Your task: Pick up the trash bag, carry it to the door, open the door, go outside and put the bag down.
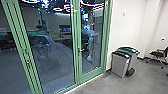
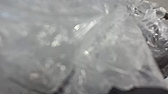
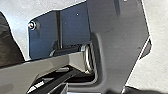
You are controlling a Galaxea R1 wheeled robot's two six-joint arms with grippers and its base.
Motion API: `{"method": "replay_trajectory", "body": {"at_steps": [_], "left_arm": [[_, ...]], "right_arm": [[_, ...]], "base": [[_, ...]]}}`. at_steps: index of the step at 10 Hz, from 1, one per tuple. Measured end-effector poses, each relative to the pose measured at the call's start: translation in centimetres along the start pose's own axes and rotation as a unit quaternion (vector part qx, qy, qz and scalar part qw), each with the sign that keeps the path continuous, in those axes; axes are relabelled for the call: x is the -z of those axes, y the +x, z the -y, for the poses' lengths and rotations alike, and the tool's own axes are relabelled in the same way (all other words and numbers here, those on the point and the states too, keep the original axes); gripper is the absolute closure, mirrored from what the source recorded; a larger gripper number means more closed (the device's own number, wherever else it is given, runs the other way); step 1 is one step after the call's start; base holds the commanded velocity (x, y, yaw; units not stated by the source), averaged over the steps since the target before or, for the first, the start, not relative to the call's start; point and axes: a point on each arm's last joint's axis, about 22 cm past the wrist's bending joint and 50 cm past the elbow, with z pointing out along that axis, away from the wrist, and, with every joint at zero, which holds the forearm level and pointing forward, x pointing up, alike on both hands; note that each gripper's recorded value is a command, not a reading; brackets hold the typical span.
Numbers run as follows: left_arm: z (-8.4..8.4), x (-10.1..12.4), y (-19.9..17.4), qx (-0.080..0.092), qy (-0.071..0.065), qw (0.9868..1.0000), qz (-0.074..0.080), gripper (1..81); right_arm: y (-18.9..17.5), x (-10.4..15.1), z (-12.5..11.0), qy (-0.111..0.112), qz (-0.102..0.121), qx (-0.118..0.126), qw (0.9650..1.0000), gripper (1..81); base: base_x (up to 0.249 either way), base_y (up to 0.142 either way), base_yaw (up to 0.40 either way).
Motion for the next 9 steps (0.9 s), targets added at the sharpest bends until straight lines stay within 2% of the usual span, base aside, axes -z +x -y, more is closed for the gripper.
{"method": "replay_trajectory", "body": {"at_steps": [2, 4, 9], "left_arm": [[0.63, 0.20, -0.04, 0.001, 0.004, 1.0000, -0.001, 81.1], [0.04, 0.05, 0.26, 0.000, 0.001, 1.0000, -0.002, 81.1], [0.05, 0.02, -0.02, 0.000, 0.000, 1.0000, 0.000, 81.1]], "right_arm": [[-0.18, -0.22, 0.76, 0.005, 0.001, 0.000, 1.0000, 1.0], [0.18, -0.09, 0.40, 0.002, -0.001, 0.001, 1.0000, 1.0], [-0.08, -0.05, 0.12, 0.001, 0.000, 0.001, 1.0000, 1.0]], "base": [[0.151, -0.077, 0.000], [0.153, -0.079, 0.000], [0.157, -0.084, 0.000]]}}
